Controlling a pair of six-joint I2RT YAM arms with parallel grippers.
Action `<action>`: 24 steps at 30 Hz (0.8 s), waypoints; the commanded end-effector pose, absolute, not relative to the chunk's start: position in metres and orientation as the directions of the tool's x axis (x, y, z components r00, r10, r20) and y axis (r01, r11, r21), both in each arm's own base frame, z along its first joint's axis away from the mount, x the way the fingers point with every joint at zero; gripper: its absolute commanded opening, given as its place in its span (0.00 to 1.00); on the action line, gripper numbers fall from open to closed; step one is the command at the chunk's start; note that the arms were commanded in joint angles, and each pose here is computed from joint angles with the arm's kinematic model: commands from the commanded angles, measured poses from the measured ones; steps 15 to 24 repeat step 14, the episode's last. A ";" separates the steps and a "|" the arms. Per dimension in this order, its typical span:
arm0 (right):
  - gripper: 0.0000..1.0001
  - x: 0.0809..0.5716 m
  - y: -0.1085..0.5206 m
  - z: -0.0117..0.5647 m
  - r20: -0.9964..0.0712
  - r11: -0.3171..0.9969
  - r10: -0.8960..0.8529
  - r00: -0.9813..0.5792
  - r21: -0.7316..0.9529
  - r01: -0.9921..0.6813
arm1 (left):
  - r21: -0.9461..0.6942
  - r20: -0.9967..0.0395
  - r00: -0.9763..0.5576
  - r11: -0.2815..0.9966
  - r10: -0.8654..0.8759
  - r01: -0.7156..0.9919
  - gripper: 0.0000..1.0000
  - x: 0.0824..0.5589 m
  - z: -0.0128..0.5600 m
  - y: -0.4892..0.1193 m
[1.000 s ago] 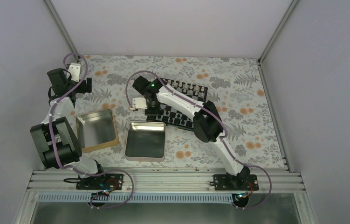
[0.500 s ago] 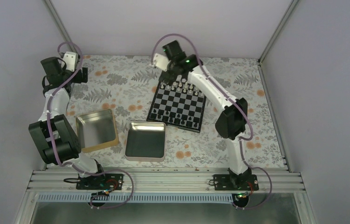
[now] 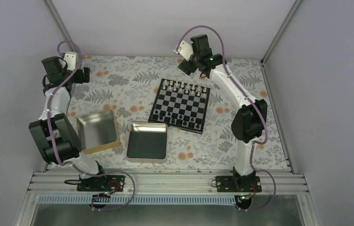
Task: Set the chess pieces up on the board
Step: Reset both arms
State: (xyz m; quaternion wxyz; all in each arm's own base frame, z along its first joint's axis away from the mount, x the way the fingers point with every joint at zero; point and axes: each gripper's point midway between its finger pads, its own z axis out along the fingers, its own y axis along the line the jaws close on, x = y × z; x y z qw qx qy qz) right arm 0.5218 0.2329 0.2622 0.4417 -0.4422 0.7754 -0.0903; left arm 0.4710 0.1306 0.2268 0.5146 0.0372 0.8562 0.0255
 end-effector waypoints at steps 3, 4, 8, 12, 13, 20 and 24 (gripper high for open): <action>1.00 0.518 0.241 0.283 -0.659 0.616 -0.730 -0.183 -0.518 -0.593 | 0.083 -0.902 -0.424 0.996 0.085 0.023 1.00 0.469 0.245 0.131; 1.00 0.519 0.241 0.284 -0.660 0.618 -0.728 -0.185 -0.516 -0.593 | 0.085 -0.901 -0.425 0.996 0.086 0.022 1.00 0.469 0.246 0.131; 1.00 0.518 0.242 0.283 -0.662 0.619 -0.725 -0.188 -0.507 -0.600 | 0.088 -0.900 -0.427 0.996 0.087 0.016 1.00 0.467 0.244 0.131; 1.00 0.517 0.242 0.286 -0.667 0.623 -0.721 -0.187 -0.505 -0.598 | 0.090 -0.902 -0.423 0.996 0.086 0.011 1.00 0.465 0.243 0.130; 1.00 0.517 0.243 0.286 -0.669 0.623 -0.719 -0.188 -0.501 -0.600 | 0.088 -0.903 -0.421 0.996 0.085 0.013 1.00 0.465 0.244 0.129; 1.00 0.516 0.243 0.286 -0.670 0.624 -0.718 -0.189 -0.498 -0.602 | 0.085 -0.904 -0.419 0.996 0.083 0.013 1.00 0.466 0.245 0.129; 1.00 0.516 0.243 0.286 -0.670 0.624 -0.718 -0.189 -0.498 -0.602 | 0.085 -0.904 -0.419 0.996 0.083 0.013 1.00 0.466 0.245 0.129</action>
